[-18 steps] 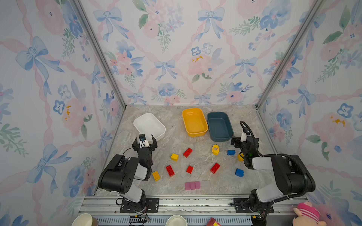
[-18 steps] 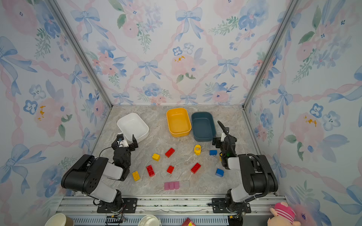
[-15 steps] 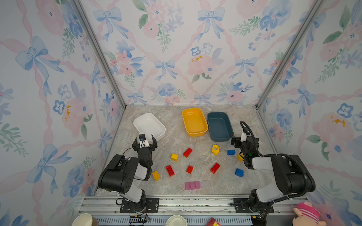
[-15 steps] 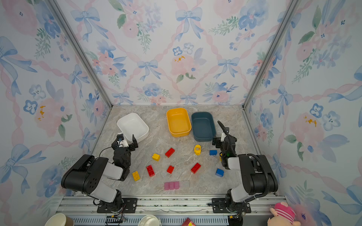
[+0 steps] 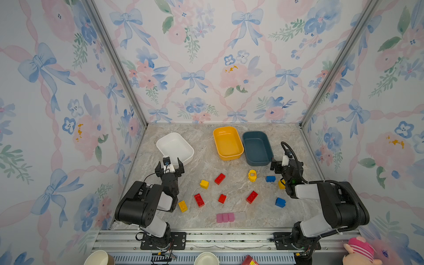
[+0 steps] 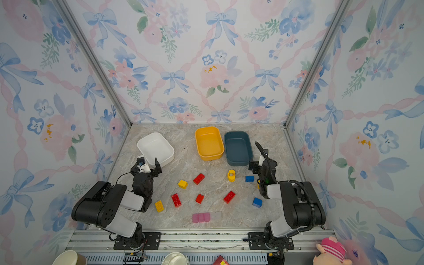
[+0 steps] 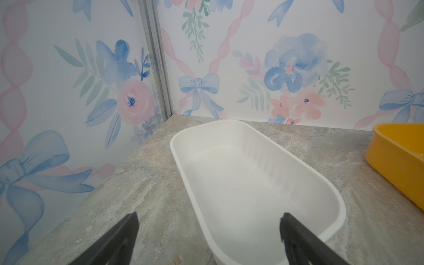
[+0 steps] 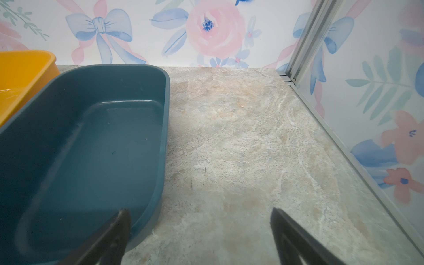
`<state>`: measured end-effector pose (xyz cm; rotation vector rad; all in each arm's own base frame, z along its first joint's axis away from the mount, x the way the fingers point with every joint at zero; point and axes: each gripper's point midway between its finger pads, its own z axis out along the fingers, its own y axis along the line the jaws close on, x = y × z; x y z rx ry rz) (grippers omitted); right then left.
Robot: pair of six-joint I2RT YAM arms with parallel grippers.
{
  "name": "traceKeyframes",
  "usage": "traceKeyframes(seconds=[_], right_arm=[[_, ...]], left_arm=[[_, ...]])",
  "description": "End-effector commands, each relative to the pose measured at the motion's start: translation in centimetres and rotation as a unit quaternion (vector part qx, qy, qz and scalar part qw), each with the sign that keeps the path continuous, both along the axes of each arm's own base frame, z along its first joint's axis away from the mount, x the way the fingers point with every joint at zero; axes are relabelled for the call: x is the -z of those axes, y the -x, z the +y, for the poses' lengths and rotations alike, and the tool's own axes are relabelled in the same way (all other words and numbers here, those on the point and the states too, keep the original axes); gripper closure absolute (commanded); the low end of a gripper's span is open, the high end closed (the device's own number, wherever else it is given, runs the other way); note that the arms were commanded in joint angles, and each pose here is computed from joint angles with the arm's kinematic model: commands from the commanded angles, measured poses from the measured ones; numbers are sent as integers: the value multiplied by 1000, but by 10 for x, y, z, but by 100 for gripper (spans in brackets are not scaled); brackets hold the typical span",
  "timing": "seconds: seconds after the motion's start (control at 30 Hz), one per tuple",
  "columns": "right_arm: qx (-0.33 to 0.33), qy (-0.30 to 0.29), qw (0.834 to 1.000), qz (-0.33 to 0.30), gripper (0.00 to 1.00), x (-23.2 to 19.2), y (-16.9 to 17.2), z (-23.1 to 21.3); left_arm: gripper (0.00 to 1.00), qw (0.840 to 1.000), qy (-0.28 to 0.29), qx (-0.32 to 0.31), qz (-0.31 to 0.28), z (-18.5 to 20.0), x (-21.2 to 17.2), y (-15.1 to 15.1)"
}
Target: Sort the legos into containers by color
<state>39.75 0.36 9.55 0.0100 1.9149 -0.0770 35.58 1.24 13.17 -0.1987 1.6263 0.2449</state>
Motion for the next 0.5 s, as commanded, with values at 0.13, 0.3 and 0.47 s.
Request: traceKeyframes(seconds=[0.13,0.3,0.47], right_arm=[[-1,-7,1000,-3,3,-1,-2,-1],[-1,-8,1000,-3,3,-1,-2,-1],[1,-6,1000,-4,3,-1,-2,-1]], left_arm=[[2,1000,5,1,-2,0,0,-1],[2,1000,6,1,-2,0,0,-1],[2,1000,5,1,-2,0,0,0]])
